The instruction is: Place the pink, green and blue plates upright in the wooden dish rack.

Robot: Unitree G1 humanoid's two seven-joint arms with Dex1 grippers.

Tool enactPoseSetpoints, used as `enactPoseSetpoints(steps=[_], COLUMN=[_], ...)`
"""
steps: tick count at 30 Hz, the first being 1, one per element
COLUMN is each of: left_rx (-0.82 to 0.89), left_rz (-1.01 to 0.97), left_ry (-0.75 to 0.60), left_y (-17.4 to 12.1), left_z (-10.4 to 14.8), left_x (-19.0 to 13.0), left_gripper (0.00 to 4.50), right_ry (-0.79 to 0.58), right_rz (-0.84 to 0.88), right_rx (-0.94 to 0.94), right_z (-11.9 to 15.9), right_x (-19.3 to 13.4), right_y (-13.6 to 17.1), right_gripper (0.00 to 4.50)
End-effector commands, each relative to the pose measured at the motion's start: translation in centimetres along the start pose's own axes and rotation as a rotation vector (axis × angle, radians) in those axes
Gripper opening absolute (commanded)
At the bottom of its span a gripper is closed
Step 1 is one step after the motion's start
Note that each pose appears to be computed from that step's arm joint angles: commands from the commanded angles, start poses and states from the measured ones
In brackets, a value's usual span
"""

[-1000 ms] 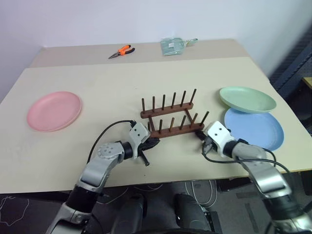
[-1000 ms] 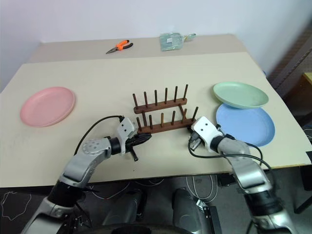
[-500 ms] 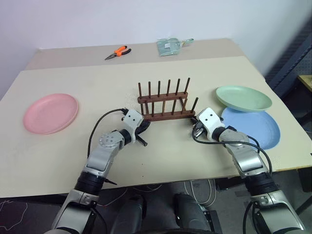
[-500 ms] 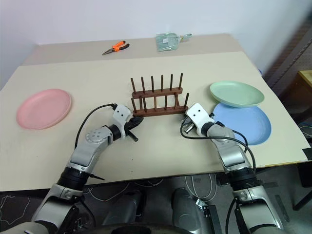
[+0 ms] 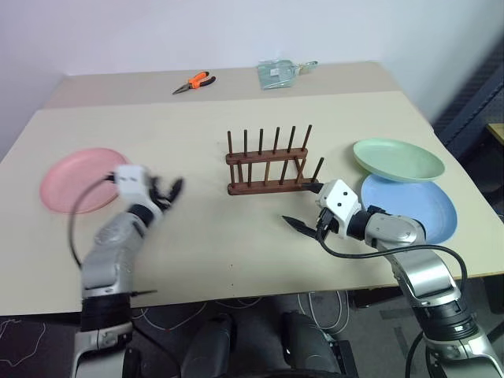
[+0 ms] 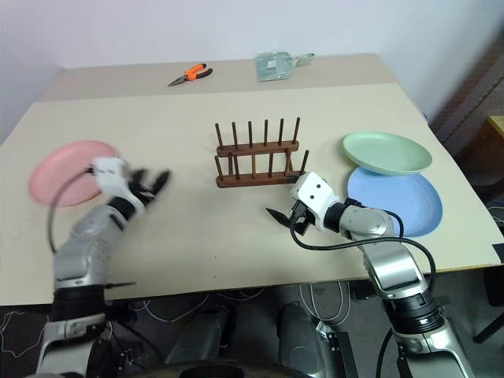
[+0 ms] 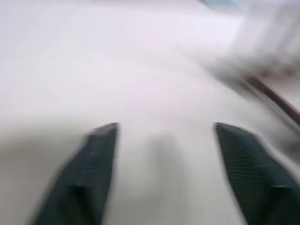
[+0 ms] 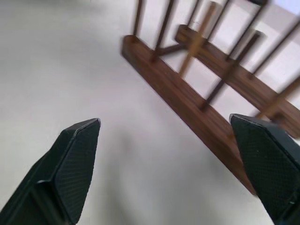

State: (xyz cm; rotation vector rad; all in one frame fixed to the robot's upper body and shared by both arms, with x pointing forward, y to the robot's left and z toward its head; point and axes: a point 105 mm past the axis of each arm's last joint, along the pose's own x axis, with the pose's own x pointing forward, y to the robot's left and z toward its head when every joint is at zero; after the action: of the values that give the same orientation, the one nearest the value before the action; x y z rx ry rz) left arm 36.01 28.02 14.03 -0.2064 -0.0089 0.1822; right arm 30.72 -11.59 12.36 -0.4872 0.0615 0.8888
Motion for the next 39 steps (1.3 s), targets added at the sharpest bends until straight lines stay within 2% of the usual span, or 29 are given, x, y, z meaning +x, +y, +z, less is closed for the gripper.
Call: enactPoseSetpoints(steps=[1, 3, 7, 10, 15, 16, 20, 25, 31, 33, 35, 37, 39], left_rx=[-0.160, -0.297, -0.500, -0.661, -0.833, -0.844, -0.859, -0.779, -0.751, -0.722, -0.662, -0.576, -0.450], left_rz=[0.488, 0.620, 0.645, 0.597, 0.586, 0.574, 0.553, 0.527, 0.468, 0.424, 0.309, 0.203, 0.044], left_ry=[-0.110, -0.120, -0.087, -0.009, 0.027, 0.032, 0.053, 0.079, 0.061, 0.013, -0.068, -0.117, -0.177], left_y=[8.5, 10.6, 11.1, 10.6, 10.7, 10.5, 9.9, 9.0, 7.6, 6.8, 4.8, 2.1, -2.6], left_z=[3.0, 3.0, 2.1, 0.7, -0.6, -0.6, -0.7, -0.9, -0.2, 1.2, 3.8, 6.0, 8.6], left_x=[-1.4, -2.4, -2.6, -2.3, -2.2, -2.1, -1.9, -1.3, -0.3, 0.1, 0.7, 1.1, 1.3], left_gripper=[3.33, 3.33, 3.33, 2.54, 0.14, 0.03, 0.03, 0.03, 0.03, 0.03, 0.03, 0.03, 0.03], right_ry=[-0.054, -0.056, -0.063, -0.068, -0.084, -0.083, -0.083, -0.065, -0.062, -0.070, -0.115, -0.177, -0.239], right_rz=[0.033, 0.049, 0.051, 0.051, 0.013, 0.000, -0.025, -0.059, -0.092, -0.105, -0.096, -0.085, -0.083], right_rx=[-0.041, -0.049, -0.050, -0.056, -0.063, -0.066, -0.041, -0.073, -0.102, -0.134, -0.147, -0.159, -0.265], right_z=[1.5, 1.5, 1.5, 1.6, 1.9, 1.9, 1.9, 1.5, 1.7, 2.2, 3.9, 6.1, 9.0], right_x=[0.7, 1.0, 1.3, 1.4, 1.3, 1.2, 0.8, 0.5, 0.4, 0.3, 0.1, -0.1, 0.1], right_y=[0.4, 0.6, 0.4, 0.4, 0.0, -0.2, -0.7, -1.1, -1.6, -2.1, -2.6, -3.0, -3.0], right_gripper=[4.50, 4.50, 4.50, 4.50, 4.50, 4.50, 4.50, 4.50, 4.50, 4.50, 4.50, 4.50, 4.50])
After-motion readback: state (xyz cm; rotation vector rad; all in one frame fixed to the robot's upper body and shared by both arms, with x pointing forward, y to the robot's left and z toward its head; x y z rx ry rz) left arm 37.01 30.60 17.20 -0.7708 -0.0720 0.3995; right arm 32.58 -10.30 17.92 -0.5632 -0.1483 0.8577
